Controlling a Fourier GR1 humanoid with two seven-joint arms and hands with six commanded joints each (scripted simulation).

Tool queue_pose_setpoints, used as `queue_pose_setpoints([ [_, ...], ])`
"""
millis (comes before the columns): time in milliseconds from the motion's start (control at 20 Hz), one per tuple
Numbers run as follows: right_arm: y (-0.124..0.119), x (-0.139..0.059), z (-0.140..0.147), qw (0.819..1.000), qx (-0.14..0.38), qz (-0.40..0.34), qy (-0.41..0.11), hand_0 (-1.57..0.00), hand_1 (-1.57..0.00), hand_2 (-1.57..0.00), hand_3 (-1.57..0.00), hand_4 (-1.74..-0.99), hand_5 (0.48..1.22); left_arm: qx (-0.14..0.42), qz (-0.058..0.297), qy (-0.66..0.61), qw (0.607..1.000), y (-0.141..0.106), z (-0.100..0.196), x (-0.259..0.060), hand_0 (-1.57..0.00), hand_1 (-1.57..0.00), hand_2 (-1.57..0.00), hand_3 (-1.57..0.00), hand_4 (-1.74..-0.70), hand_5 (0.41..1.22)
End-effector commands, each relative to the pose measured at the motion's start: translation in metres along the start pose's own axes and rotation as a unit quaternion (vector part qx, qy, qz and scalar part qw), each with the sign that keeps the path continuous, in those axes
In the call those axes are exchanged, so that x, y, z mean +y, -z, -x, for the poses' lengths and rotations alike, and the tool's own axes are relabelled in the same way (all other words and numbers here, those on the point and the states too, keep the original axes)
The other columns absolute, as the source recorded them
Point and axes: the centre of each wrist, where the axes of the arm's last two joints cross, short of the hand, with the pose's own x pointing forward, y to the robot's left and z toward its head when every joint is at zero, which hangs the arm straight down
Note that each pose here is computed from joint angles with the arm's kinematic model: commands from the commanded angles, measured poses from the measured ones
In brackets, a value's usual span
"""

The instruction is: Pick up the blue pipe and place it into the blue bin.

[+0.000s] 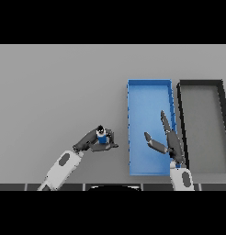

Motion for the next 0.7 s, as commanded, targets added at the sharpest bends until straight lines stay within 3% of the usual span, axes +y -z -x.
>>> queue_pose_setpoints([
  [0,0.004,-0.003,-0.004,1.000,-0.003,0.004,-0.001,0.00,0.00,0.00,0.00,-1.196,0.604,0.001,0.009,0.002,1.000,0.000,-0.001,-0.002,-1.02,-1.11,-1.14,-1.10,-1.57,1.034],
  [100,0.004,-0.001,-0.003,1.000,-0.001,0.002,-0.001,0.00,0.00,0.00,0.00,-1.195,0.603,-0.022,0.010,0.008,1.000,-0.001,0.003,-0.009,-1.22,-1.28,-1.30,-1.22,-1.63,1.101],
  [250,0.003,-0.002,-0.004,1.000,-0.008,-0.004,0.003,0.00,0.00,0.00,0.00,-1.192,0.602,-0.036,-0.005,0.013,0.999,0.000,-0.002,-0.006,-1.39,-1.42,-1.43,-1.35,-1.68,1.160],
  [400,0.004,-0.001,-0.002,1.000,-0.004,-0.001,-0.005,0.00,0.00,0.00,0.00,-1.187,0.603,-0.076,-0.018,0.006,0.997,0.006,-0.023,-0.011,-1.48,-1.49,-1.50,-1.42,-1.71,1.190],
  [650,0.000,-0.005,-0.002,1.000,-0.005,0.004,-0.014,0.00,0.00,0.00,0.00,-1.164,0.602,-0.121,0.003,0.005,0.993,0.014,-0.051,-0.021,-1.54,-1.55,-1.55,-1.47,-1.73,1.211],
])
